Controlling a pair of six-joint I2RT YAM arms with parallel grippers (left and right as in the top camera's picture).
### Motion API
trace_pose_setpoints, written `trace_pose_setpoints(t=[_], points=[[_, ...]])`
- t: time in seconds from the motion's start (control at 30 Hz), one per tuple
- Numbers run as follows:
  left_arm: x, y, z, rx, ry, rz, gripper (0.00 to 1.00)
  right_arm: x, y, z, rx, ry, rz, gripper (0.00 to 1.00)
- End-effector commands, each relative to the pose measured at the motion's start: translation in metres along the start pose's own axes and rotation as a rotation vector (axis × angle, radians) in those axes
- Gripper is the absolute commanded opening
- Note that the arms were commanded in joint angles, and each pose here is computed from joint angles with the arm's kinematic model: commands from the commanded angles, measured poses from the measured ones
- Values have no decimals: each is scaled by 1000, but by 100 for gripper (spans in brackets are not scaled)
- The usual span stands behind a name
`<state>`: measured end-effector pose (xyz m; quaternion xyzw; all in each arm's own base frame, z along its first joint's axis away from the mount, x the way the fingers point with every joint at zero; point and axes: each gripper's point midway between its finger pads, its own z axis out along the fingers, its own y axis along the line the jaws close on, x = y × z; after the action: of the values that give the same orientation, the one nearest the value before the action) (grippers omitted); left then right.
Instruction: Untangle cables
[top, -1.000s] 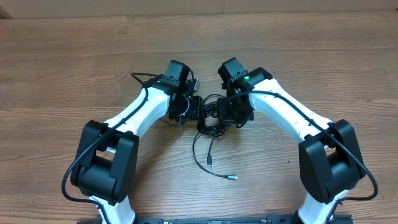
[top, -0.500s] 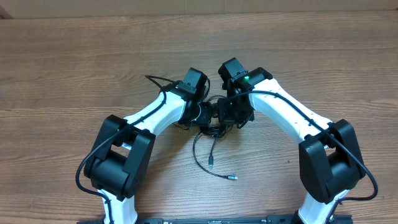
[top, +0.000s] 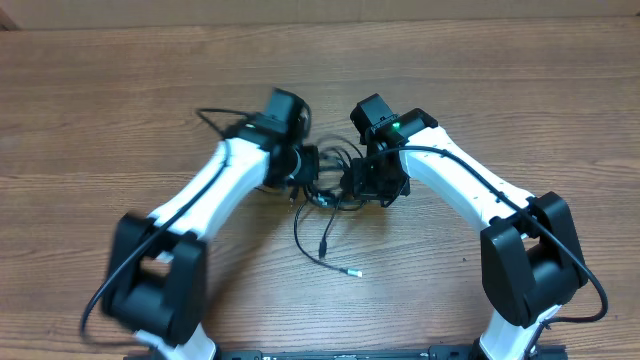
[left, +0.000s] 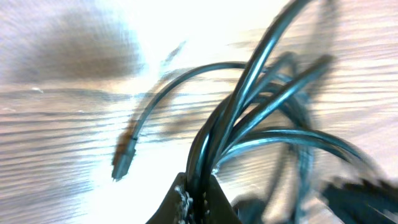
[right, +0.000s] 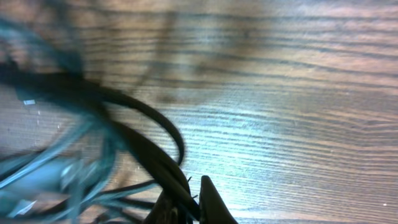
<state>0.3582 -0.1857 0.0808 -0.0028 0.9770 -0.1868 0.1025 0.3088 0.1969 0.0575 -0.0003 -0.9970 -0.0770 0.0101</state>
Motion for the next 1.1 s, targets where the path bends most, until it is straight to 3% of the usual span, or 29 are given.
trace_pose_setpoints(t=[0.0, 0.27, 0.37, 0.53, 0.6, 0.63, 0.73, 0.93, 1.07], points=[[-42, -17, -96, 170, -231, 69, 4, -8, -26, -7, 124, -55, 34, 4], [-40, -26, -181, 424, -343, 86, 4, -12, -24, -7, 115, -72, 43, 4], [-43, -1, -187, 334, -385, 96, 4, -12, -24, -7, 115, -72, 46, 4], [-42, 67, -174, -24, -382, -10, 4, -11, -22, -7, 102, -64, 44, 5], [-39, 82, -169, -101, -364, -38, 20, -8, -12, -6, 52, -43, -5, 8], [-38, 84, -166, -109, -349, -45, 35, -5, -4, -5, 9, -26, -58, 12], [-34, 86, -156, -98, -307, -73, 50, -1, 6, -5, -40, -7, -120, 18], [-27, 61, -128, 35, -199, -67, 54, -1, 6, -5, -40, -7, -119, 18], [-19, 47, -102, 47, -121, -37, 54, -1, 5, -5, -39, -6, -119, 28]])
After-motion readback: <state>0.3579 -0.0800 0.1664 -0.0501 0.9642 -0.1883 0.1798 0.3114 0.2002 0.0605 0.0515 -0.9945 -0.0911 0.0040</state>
